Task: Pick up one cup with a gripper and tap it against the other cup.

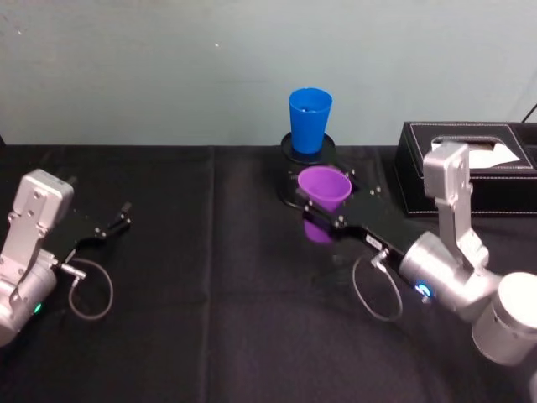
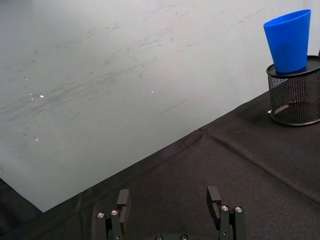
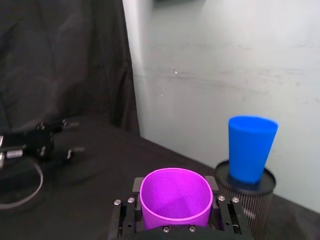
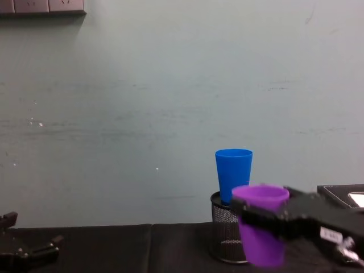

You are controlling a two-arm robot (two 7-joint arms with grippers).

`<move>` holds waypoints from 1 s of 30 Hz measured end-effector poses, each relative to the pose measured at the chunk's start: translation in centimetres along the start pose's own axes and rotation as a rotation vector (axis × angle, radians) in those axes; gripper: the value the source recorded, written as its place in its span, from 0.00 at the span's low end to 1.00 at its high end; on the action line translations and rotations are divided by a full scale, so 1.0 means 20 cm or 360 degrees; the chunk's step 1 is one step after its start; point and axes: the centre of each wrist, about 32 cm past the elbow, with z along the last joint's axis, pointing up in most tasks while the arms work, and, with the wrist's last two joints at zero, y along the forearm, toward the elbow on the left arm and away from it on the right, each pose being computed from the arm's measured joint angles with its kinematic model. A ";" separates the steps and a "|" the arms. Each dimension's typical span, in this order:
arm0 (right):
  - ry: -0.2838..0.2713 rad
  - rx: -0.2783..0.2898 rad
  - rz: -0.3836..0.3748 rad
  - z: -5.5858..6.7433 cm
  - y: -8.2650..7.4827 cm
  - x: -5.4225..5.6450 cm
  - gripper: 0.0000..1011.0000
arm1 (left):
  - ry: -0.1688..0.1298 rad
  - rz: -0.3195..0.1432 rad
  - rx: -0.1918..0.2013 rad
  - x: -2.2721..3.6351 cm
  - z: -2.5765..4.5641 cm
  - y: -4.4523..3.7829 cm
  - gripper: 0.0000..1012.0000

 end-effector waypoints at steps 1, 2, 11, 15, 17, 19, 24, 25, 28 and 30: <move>-0.0014 0.0001 -0.0005 -0.03 -0.03 -0.02 0.73 | 0.0000 0.0000 0.0000 0.000 0.000 0.000 0.99; -0.0023 0.0005 -0.0008 -0.05 -0.04 -0.03 0.73 | 0.0000 0.0000 0.0000 0.000 0.000 0.000 0.99; -0.0047 0.0013 -0.0039 -0.21 -0.12 -0.12 0.73 | 0.0000 0.0000 0.0000 0.000 0.000 0.000 0.99; -0.0059 0.0010 -0.0044 -0.26 -0.13 -0.15 0.73 | 0.0000 0.0000 0.0000 0.000 0.000 0.000 0.99; -0.0062 0.0010 -0.0048 -0.29 -0.13 -0.16 0.73 | 0.0000 0.0000 0.0000 0.000 0.000 0.000 0.99; -0.0062 0.0012 -0.0052 -0.31 -0.13 -0.17 0.73 | 0.0000 0.0000 0.0000 0.000 0.000 0.000 0.99; -0.0053 0.0020 -0.0077 -0.34 -0.12 -0.17 0.73 | 0.0000 0.0000 0.0000 0.000 0.000 0.000 0.99; -0.0053 0.0020 -0.0077 -0.34 -0.12 -0.17 0.73 | 0.0000 0.0000 0.0000 0.000 0.000 0.000 0.99; -0.0033 0.0018 -0.0091 -0.36 -0.12 -0.17 0.73 | 0.0000 0.0000 0.0000 0.000 0.000 0.000 0.99; -0.0010 0.0019 -0.0105 -0.37 -0.12 -0.17 0.73 | 0.0000 0.0000 0.0000 0.000 0.000 0.000 0.99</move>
